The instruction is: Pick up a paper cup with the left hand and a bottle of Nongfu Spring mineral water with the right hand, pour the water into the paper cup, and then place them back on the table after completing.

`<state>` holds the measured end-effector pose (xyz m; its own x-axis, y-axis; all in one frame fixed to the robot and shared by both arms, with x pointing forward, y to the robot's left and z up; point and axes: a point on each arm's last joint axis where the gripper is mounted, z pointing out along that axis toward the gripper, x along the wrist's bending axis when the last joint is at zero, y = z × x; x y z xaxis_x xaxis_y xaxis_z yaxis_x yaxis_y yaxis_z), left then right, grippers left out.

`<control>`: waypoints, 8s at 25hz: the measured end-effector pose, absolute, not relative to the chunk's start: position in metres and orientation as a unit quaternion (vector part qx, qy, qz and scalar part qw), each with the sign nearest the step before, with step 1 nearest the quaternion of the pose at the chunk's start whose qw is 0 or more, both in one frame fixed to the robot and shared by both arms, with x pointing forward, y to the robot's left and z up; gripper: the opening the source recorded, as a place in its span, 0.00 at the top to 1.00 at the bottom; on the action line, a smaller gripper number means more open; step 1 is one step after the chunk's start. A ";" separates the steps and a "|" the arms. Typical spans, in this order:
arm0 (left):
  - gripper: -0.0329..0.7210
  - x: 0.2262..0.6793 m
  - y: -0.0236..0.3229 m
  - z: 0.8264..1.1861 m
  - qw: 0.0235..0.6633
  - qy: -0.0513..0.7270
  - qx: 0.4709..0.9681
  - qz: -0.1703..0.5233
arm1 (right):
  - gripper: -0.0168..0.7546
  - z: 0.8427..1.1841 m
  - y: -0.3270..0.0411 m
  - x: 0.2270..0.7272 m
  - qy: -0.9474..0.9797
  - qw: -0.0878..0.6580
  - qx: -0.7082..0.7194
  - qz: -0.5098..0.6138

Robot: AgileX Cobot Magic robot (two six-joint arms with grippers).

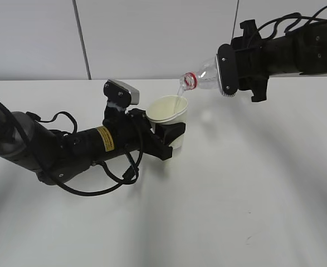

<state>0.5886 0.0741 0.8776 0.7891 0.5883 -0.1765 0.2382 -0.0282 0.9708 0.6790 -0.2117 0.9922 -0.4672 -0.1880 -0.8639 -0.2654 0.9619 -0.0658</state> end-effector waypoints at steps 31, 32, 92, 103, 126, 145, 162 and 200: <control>0.44 0.589 0.074 0.878 0.632 0.294 0.704 0.138 | 0.39 0.993 -0.205 0.678 0.854 0.500 -0.143 0.035; 0.44 0.589 0.074 0.877 0.632 0.294 0.704 0.138 | 0.39 0.993 -0.205 0.678 0.854 0.500 -0.142 0.034; 0.44 0.589 0.074 0.877 0.629 0.297 0.704 0.139 | 0.39 0.993 -0.204 0.677 0.861 0.471 0.092 0.169; 0.44 0.590 0.076 0.877 0.629 0.299 0.704 0.140 | 0.39 0.993 -0.204 0.677 0.835 0.438 0.229 0.243; 0.44 0.597 0.089 0.876 0.609 0.316 0.711 0.152 | 0.39 0.993 -0.227 0.681 0.777 0.356 0.381 0.353; 0.44 0.626 0.150 0.874 0.586 0.369 0.694 0.199 | 0.39 0.993 -0.235 0.680 0.779 0.335 0.374 0.377; 0.45 0.636 0.183 0.870 0.561 0.389 0.695 0.226 | 0.39 0.993 -0.236 0.680 0.778 0.334 0.374 0.378; 0.22 0.640 0.189 0.854 0.572 0.417 0.662 0.246 | 0.39 0.993 -0.236 0.680 0.778 0.334 0.374 0.378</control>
<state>0.6403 0.1887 0.8537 0.5307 0.8339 -0.1518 0.2706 0.0030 0.9627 0.6803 -0.2357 0.9933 -0.4977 0.8344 -0.2367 0.3301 0.4346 0.8380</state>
